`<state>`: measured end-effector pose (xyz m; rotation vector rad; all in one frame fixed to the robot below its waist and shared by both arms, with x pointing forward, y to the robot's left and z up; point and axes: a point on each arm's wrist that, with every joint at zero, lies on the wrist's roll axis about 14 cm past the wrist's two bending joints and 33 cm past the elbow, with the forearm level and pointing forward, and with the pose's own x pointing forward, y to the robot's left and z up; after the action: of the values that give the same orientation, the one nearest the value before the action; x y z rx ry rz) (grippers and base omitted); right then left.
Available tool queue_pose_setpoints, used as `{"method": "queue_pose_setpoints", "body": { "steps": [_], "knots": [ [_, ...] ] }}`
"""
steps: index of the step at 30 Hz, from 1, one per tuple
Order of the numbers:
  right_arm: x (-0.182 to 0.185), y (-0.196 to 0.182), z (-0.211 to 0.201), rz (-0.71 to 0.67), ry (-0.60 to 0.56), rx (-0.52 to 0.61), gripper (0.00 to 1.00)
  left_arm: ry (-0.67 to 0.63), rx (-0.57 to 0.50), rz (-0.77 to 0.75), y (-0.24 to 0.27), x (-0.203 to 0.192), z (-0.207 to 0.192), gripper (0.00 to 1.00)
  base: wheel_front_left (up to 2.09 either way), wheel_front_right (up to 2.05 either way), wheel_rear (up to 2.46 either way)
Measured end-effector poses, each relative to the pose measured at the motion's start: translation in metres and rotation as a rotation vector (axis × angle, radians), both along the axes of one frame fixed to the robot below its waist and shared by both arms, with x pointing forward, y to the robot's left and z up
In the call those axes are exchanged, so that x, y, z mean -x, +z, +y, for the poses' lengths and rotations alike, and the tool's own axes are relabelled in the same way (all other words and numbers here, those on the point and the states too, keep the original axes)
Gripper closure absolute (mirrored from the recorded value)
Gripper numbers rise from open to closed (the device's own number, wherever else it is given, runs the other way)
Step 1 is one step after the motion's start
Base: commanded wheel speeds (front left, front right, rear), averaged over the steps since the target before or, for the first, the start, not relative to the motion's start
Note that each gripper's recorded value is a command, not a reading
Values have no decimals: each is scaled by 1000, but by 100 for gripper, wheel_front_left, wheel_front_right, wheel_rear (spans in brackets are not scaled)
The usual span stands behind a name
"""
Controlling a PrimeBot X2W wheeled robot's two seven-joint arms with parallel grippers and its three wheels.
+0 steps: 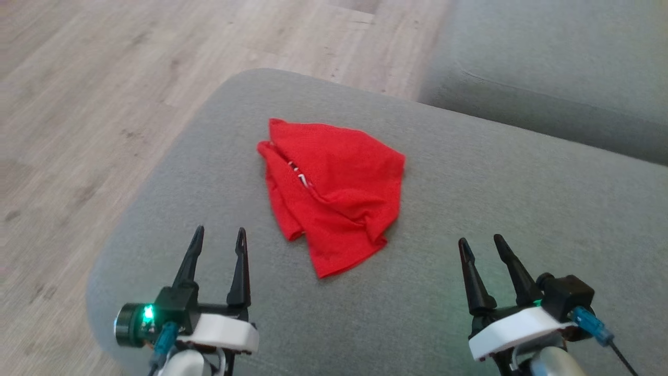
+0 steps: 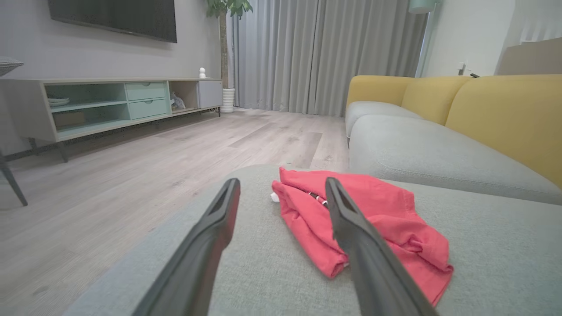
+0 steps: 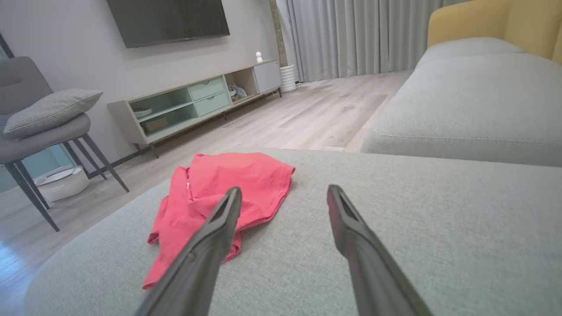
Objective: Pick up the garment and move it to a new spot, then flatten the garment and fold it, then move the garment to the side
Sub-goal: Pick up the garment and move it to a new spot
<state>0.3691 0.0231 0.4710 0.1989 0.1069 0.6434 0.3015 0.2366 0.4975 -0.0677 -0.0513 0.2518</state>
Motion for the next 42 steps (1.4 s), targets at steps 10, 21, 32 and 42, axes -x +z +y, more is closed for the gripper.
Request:
{"method": "queue_pose_setpoints", "body": {
  "steps": [10,21,32,42],
  "knots": [
    [-4,-8,1,25,1,0,0,-16,-11,39,-10,-1,-2,0,0,0,0],
    [-46,-11,-19,-1,-86,-9,0,-352,-156,236,-22,-93,-58,0,0,0,0],
    [-78,-27,-49,14,-179,-24,0,-483,-202,713,-112,-147,-69,0,0,0,0],
    [-75,-30,-75,25,-245,-10,0,-501,-139,787,-129,-158,-80,100,0,0,0]
  ]
}}
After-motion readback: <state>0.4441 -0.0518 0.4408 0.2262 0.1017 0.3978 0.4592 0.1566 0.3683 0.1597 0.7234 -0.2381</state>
